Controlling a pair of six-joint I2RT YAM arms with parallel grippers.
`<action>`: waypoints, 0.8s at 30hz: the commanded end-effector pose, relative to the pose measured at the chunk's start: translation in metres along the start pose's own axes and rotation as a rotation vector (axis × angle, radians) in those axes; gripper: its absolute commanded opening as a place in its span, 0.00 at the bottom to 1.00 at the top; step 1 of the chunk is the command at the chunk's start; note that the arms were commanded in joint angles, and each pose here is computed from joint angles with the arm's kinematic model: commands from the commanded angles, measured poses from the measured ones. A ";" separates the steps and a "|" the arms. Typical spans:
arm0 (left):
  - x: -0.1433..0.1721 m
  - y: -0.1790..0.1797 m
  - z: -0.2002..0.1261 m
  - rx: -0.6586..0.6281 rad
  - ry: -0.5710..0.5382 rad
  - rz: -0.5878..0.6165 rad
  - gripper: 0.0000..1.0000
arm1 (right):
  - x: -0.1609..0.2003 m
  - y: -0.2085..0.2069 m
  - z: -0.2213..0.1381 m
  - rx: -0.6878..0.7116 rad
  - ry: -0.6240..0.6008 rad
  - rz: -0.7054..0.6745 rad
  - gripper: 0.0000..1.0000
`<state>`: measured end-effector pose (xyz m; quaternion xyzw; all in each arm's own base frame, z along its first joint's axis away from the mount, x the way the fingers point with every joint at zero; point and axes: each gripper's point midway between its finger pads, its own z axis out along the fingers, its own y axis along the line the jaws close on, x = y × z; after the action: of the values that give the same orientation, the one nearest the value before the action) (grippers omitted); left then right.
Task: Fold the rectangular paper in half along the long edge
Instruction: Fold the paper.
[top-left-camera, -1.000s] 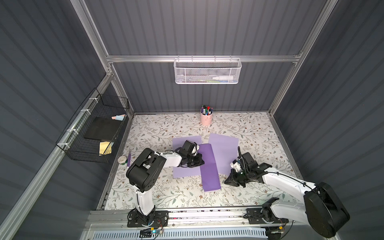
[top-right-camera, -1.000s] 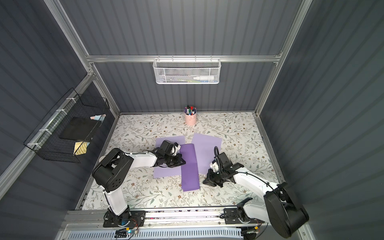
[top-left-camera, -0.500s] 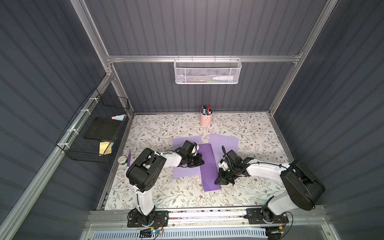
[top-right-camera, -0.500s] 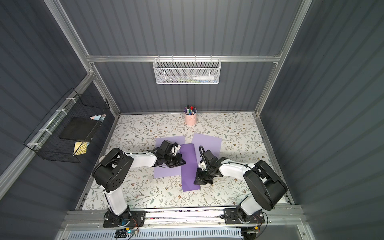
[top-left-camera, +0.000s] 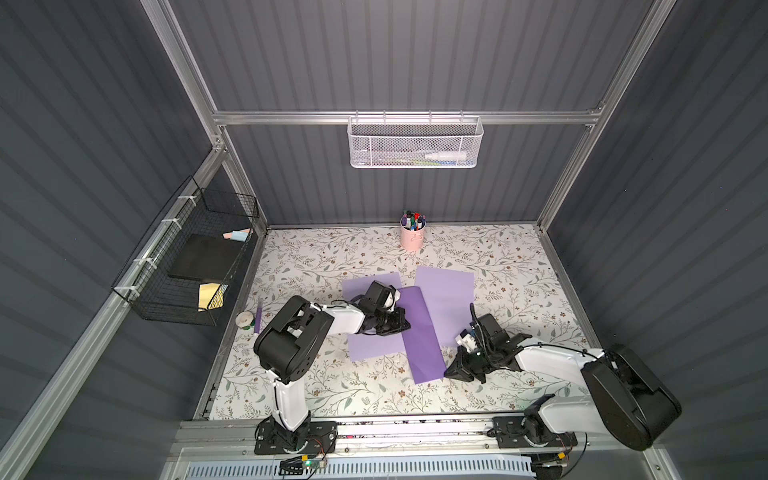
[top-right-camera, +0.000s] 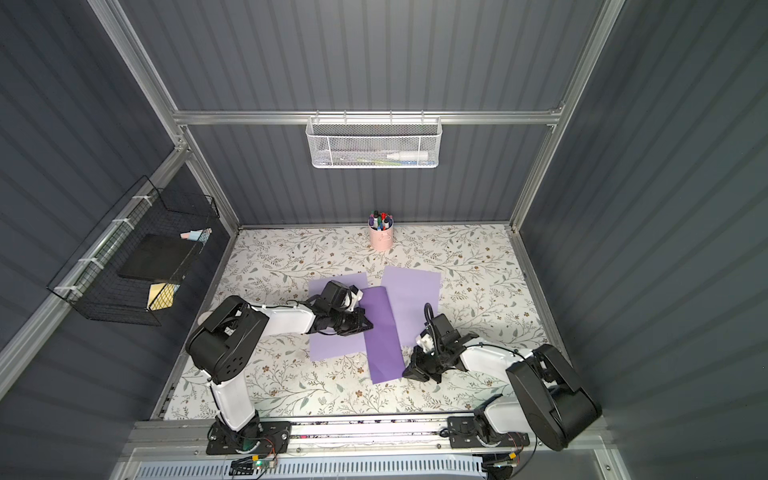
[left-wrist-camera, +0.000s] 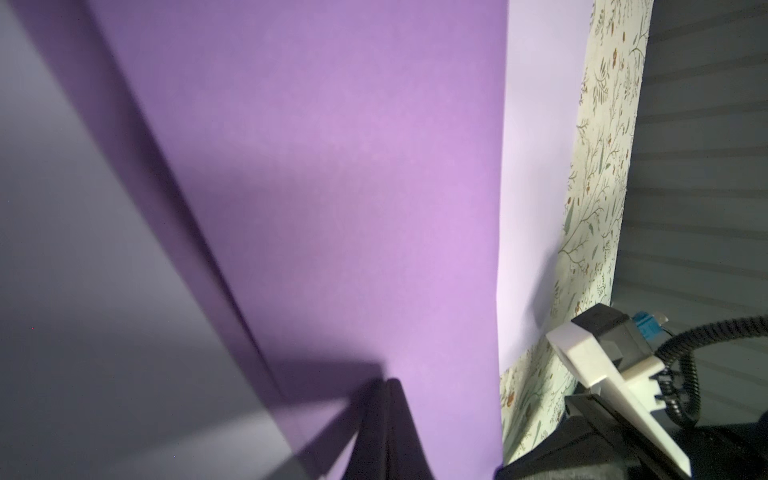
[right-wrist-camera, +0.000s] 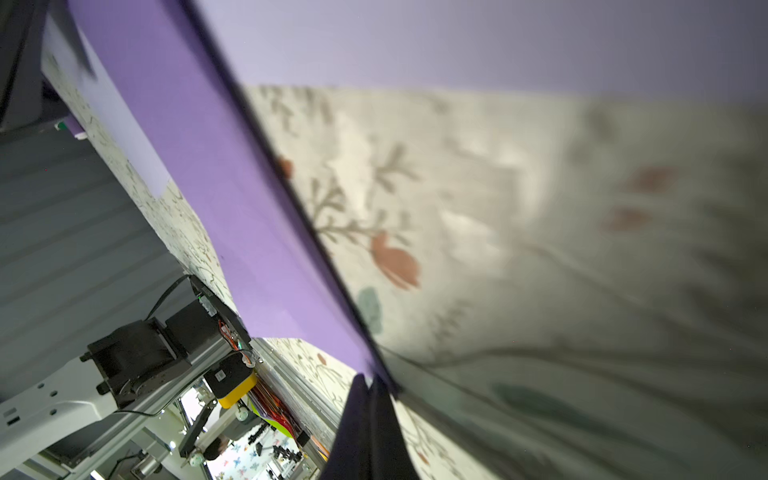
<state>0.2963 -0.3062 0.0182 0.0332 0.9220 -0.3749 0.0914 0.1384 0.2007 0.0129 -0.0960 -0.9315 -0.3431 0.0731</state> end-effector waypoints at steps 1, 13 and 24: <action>0.065 0.099 0.005 -0.340 0.165 -0.166 0.00 | 0.006 -0.019 -0.013 0.103 -0.016 0.032 0.00; 0.066 0.099 0.006 -0.335 0.170 -0.165 0.00 | -0.024 0.019 -0.006 0.004 -0.033 -0.065 0.50; 0.067 0.101 0.008 -0.336 0.176 -0.170 0.00 | -0.026 0.041 0.017 -0.161 0.065 -0.079 0.33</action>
<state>0.2964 -0.3061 0.0179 0.0329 0.9215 -0.3766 0.0894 0.1743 0.2368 0.0230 -0.0565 -0.9056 -0.4133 0.0762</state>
